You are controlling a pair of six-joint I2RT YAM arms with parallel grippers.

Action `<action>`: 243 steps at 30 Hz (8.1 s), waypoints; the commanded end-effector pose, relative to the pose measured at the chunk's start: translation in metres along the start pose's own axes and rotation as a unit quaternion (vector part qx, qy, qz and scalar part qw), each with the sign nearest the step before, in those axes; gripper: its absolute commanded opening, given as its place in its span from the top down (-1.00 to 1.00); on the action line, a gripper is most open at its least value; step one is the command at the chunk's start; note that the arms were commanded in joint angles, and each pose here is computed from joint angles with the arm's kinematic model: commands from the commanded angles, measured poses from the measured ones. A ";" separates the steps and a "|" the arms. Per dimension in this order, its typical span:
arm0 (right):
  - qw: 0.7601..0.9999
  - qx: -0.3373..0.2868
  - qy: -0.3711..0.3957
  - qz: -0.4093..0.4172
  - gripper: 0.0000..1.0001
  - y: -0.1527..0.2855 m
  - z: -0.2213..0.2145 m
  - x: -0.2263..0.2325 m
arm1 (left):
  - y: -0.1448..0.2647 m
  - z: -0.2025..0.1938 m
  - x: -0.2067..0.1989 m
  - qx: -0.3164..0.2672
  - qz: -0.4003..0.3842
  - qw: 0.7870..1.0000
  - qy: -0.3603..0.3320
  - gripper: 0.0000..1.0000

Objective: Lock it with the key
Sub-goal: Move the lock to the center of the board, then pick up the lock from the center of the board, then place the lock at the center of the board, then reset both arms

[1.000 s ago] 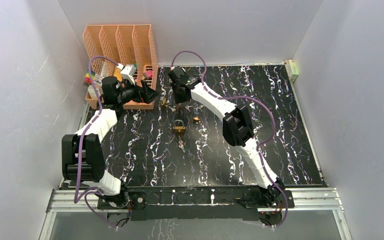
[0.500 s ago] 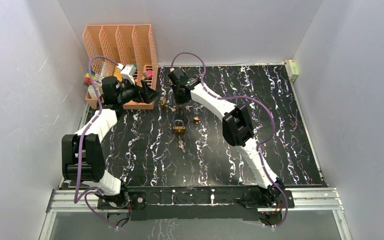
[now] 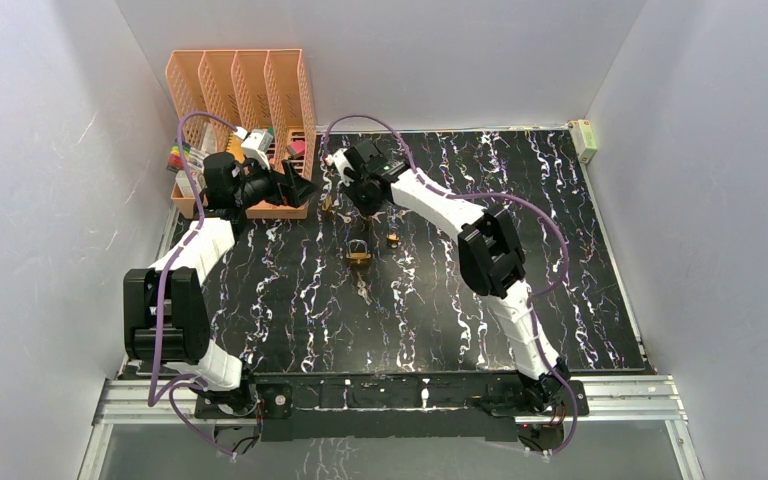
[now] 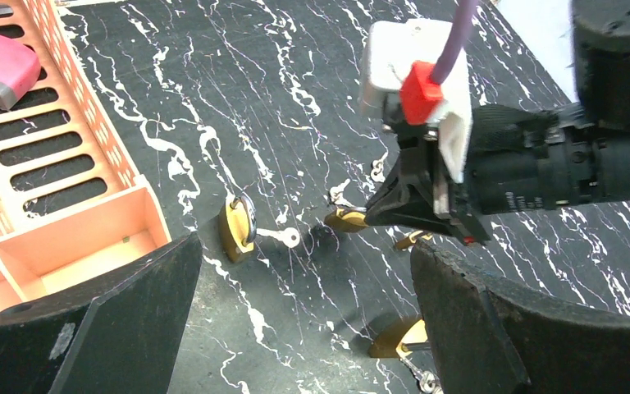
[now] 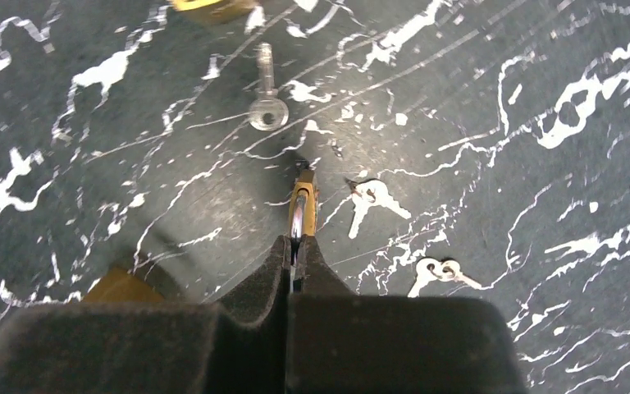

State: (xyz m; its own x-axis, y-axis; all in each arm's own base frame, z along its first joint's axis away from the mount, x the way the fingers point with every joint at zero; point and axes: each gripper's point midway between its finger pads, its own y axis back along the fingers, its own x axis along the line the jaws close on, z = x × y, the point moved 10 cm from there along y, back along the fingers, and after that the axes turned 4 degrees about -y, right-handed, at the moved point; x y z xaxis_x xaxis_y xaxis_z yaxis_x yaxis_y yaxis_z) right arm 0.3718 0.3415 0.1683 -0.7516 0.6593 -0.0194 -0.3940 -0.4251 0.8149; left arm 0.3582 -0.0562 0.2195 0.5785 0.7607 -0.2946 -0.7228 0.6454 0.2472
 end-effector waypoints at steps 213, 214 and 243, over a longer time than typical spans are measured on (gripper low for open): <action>0.964 -0.168 0.062 0.197 1.00 -0.010 0.031 0.053 | 0.041 0.010 0.072 -0.015 0.217 0.971 0.104 -0.94; 0.964 -0.168 0.062 0.197 1.00 -0.011 0.030 0.053 | 0.041 0.010 0.072 -0.015 0.217 0.971 0.103 -0.94; 0.929 -0.348 -0.097 0.073 -0.97 0.208 0.039 -0.009 | 0.076 0.053 0.004 -0.103 0.073 0.991 0.038 -0.97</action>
State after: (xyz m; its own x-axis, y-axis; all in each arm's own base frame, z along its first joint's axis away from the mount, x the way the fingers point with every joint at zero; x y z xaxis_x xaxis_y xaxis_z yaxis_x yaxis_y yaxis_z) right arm 0.3238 0.3161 0.3366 -0.8748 0.4744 0.0986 -0.4289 -0.8528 0.2979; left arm 0.3552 0.0119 0.2302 0.2515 0.8867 -0.3880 -0.8804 0.3761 0.2888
